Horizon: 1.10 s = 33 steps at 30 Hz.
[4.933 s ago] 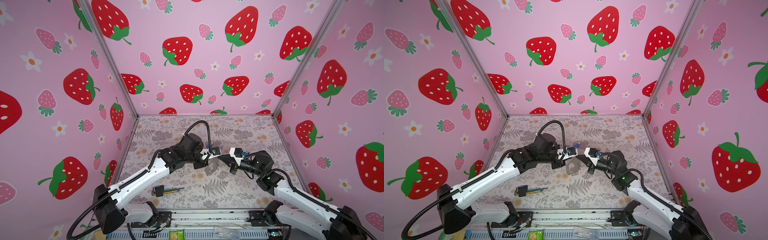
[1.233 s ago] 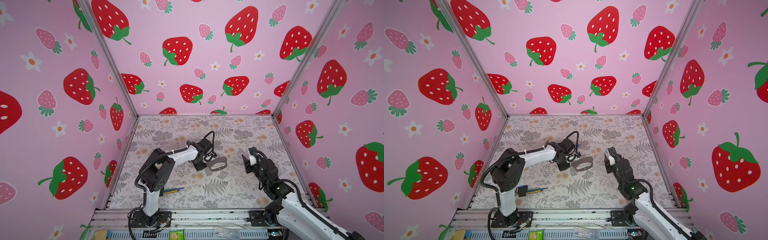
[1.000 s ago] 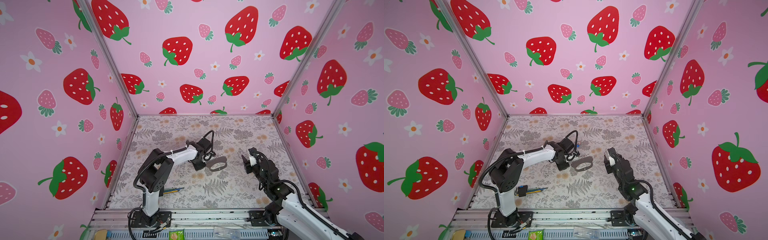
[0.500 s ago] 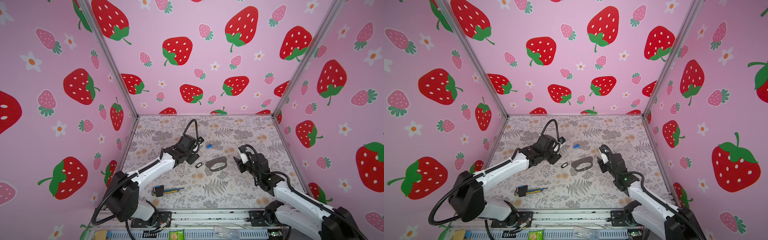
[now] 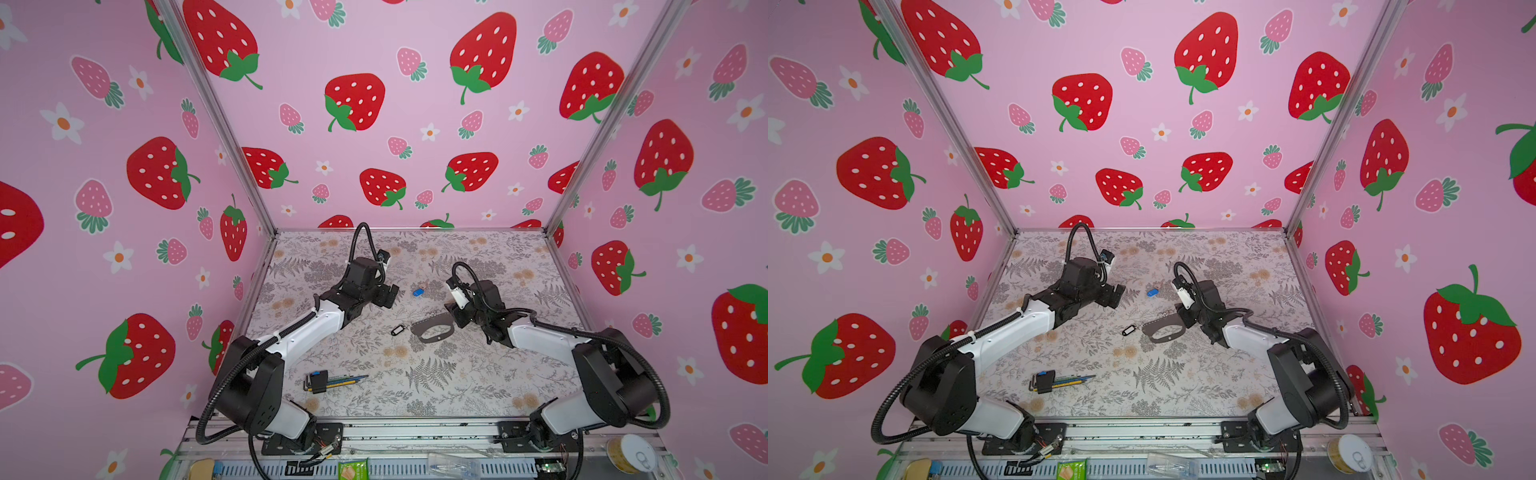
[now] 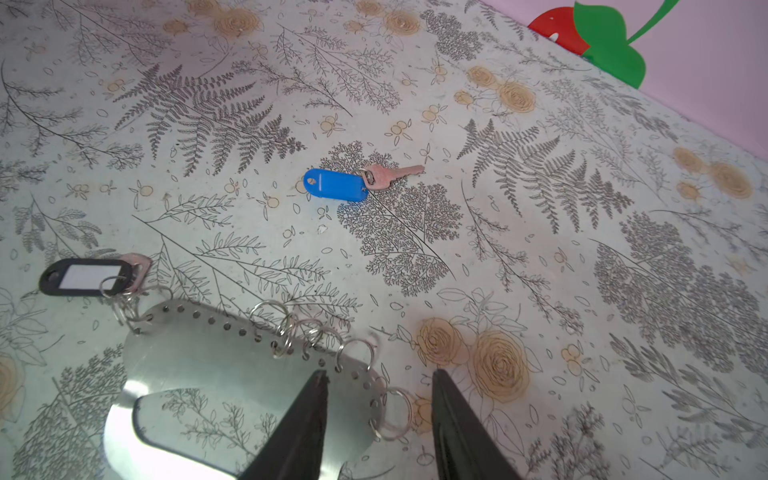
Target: Put the keys on the keyring
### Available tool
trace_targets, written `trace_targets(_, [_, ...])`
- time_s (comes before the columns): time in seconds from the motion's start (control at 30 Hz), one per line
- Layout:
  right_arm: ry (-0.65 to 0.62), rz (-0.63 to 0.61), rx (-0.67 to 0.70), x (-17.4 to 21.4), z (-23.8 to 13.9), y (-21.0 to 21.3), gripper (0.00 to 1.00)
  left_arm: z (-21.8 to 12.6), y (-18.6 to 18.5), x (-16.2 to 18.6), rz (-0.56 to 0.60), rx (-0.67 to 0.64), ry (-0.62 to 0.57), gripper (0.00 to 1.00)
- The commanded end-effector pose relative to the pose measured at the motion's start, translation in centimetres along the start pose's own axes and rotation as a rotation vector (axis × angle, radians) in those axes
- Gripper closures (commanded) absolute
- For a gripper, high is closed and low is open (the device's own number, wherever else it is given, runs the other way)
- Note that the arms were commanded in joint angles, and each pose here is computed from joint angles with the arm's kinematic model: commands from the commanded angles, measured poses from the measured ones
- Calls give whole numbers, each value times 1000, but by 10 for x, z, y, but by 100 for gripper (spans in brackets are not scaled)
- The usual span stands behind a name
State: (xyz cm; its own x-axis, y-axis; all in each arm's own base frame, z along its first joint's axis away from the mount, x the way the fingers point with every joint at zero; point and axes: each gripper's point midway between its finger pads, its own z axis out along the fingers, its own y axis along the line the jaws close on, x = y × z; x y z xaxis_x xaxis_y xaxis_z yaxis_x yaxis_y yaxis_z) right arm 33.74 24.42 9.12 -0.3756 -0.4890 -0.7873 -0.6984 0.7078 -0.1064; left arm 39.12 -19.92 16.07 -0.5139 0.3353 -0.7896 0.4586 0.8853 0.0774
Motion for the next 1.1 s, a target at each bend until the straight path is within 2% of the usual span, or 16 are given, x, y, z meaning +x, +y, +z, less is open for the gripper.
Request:
trace_targets(0.0, [30, 47, -55, -7, 12, 5, 60, 3, -2, -16, -52, 20, -44, 1])
trace_targets(0.17, [125, 164, -36, 2, 28, 2, 67, 13, -4, -6, -93, 26, -2, 1])
trace_targets(0.3, [209, 272, 60, 11, 36, -7, 70, 18, 1, -1, -106, -8, 63, 1])
trace_targets(0.53, [294, 330, 183, 25, 41, -15, 69, 16, -2, -4, -140, -2, 74, 1])
trace_targets(0.63, [313, 377, 231, 32, 37, -20, 67, 13, -11, -6, -109, 8, 81, 1])
trace_targets(0.83, [307, 435, 199, 40, 29, -14, 67, 3, -36, -10, -26, 32, 56, 1])
trace_targets(1.07, [259, 587, 135, 43, 20, -14, 69, -4, -53, -13, 23, 44, 45, 1])
